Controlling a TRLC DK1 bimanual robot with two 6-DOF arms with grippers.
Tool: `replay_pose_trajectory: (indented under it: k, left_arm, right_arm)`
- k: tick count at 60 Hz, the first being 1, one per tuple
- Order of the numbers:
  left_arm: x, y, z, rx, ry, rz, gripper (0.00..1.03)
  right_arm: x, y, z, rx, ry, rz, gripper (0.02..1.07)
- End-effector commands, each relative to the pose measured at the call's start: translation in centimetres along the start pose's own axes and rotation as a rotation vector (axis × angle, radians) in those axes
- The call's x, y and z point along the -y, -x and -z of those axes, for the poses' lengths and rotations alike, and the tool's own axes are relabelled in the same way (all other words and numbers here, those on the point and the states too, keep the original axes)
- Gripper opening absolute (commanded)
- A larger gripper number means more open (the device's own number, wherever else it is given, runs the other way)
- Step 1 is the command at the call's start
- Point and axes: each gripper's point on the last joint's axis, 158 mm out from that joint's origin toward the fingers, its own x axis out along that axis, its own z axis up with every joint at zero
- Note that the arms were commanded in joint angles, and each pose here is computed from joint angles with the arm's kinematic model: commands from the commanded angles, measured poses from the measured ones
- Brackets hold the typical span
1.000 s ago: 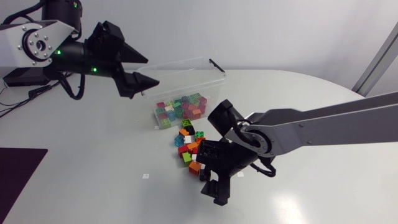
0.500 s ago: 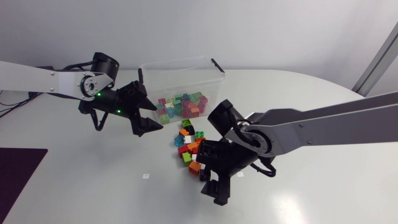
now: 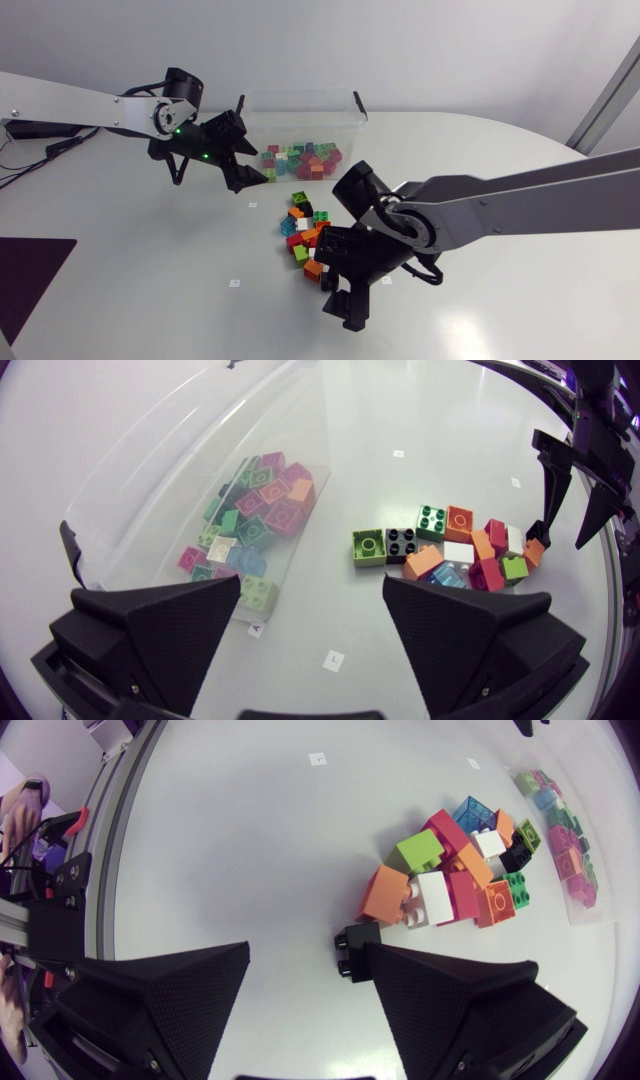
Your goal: Place the duplo bricks in the container
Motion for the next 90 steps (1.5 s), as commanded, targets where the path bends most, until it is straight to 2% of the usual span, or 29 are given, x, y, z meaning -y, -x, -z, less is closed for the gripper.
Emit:
replay_pose_trajectory:
  k: [1, 13, 20, 29, 51, 66, 77, 90]
  left_arm:
    - [1.8, 1.0, 0.0, -0.006, -0.008, 0.017, 1.00]
    - [4.5, 4.7, -0.9, 0.016, -0.034, -0.001, 1.00]
    - [5.7, 5.7, -0.6, 0.015, -0.053, 0.002, 1.00]
    - [6.8, 5.8, 0.2, 0.003, -0.063, 0.017, 1.00]
    - [6.9, 6.2, 1.6, -0.010, -0.064, 0.012, 1.00]
    - [8.7, 5.3, 2.7, -0.025, -0.097, 0.052, 1.00]
    - [10.1, 4.7, 3.0, -0.031, -0.140, 0.084, 1.00]
    - [11.5, 3.3, 2.1, -0.017, -0.193, 0.103, 1.00]
  right_arm:
    - [-0.3, -0.4, 0.3, -0.022, 0.010, -0.017, 0.87]
    - [-0.5, -0.6, 0.6, -0.039, 0.028, -0.035, 0.87]
    - [-0.6, -0.6, 0.7, -0.045, 0.050, -0.041, 0.87]
    - [-0.6, -0.8, 0.5, -0.062, 0.065, -0.047, 0.87]
    - [1.3, 0.1, -0.6, -0.040, 0.053, -0.001, 0.87]
    - [2.2, -1.2, 0.8, -0.078, 0.039, -0.004, 0.87]
    - [2.7, -1.8, 0.9, -0.077, 0.040, -0.001, 0.70]
    - [2.8, -2.8, 1.1, -0.080, 0.040, -0.006, 0.26]
